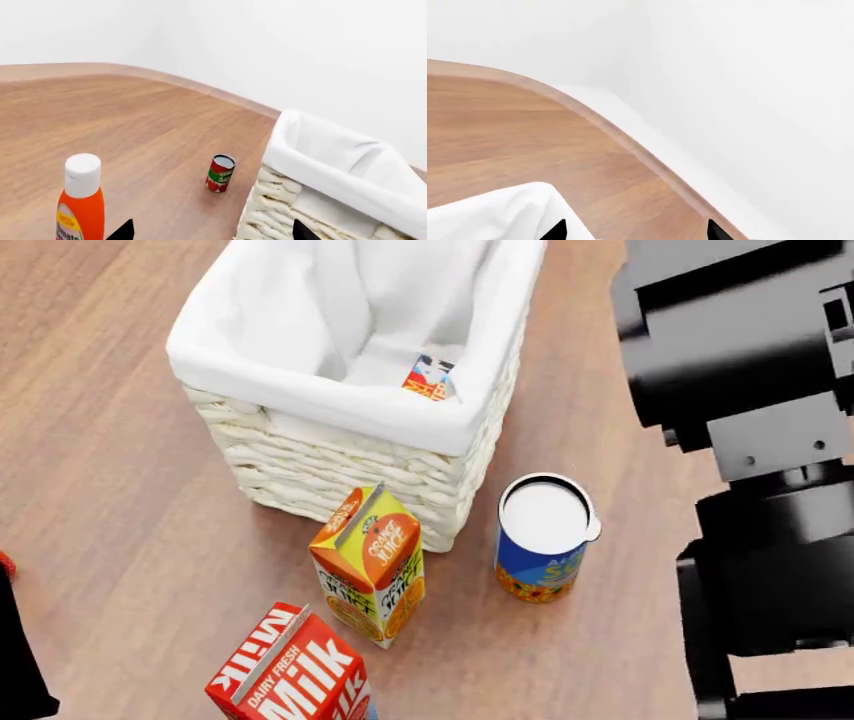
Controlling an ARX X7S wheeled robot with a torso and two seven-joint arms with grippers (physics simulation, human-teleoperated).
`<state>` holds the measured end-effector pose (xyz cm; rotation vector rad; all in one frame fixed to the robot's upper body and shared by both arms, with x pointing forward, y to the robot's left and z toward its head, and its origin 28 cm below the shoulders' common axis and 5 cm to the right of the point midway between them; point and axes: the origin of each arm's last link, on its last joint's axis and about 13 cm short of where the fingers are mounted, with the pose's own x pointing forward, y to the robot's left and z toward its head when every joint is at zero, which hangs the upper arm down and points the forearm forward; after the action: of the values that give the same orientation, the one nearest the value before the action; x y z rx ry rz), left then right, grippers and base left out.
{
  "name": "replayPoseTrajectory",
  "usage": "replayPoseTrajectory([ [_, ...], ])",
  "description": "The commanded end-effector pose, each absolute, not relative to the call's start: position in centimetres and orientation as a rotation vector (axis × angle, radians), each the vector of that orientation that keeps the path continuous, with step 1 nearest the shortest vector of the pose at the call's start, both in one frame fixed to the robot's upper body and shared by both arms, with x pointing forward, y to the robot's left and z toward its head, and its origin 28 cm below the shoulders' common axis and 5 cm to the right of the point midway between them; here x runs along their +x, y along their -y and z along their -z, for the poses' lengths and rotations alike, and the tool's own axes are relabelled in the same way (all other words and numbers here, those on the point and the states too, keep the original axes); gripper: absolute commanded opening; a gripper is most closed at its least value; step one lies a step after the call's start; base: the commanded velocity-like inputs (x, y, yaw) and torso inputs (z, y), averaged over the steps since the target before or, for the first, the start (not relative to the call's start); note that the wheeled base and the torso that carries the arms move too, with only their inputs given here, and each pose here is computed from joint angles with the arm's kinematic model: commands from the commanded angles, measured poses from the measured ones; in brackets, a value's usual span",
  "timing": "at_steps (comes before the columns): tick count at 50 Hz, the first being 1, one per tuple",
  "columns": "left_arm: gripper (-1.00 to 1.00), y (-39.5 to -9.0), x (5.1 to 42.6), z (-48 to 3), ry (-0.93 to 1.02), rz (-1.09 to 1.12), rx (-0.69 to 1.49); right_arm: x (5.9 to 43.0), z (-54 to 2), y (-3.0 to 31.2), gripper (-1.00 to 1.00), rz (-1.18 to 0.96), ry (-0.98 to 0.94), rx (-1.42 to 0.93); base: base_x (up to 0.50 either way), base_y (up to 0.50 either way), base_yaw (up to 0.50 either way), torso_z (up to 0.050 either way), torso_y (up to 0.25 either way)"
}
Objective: Pick up the butter and put it in the basket.
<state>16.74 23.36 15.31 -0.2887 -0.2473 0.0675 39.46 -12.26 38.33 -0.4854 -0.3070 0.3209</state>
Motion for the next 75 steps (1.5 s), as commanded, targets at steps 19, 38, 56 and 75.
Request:
replayPoseTrajectory([
  [19, 1.00, -24.1, 16.6, -16.0, 0.308, -0.053, -0.284, 28.9, -34.1, 13.4, 1.00, -0.116, 0.548, -0.580, 0.00, 0.00, 0.00, 0.000, 0.000],
  [38, 1.00, -24.6, 16.7, -16.1, 0.368, -0.054, -0.265, 23.5, -26.7, 14.1, 1.00, -0.050, 0.600, -0.565, 0.00, 0.00, 0.00, 0.000, 0.000],
  [56, 1.00, -25.3, 15.6, -17.0, 0.500, -0.078, -0.305, 18.4, -22.5, 11.9, 1.00, -0.018, 0.665, -0.605, 0.00, 0.00, 0.00, 0.000, 0.000],
  [75, 1.00, -26.3, 14.6, -18.0, 0.631, -0.047, -0.303, 14.8, -19.3, 9.4, 1.00, 0.084, 0.674, -0.712, 0.00, 0.00, 0.00, 0.000, 0.000],
])
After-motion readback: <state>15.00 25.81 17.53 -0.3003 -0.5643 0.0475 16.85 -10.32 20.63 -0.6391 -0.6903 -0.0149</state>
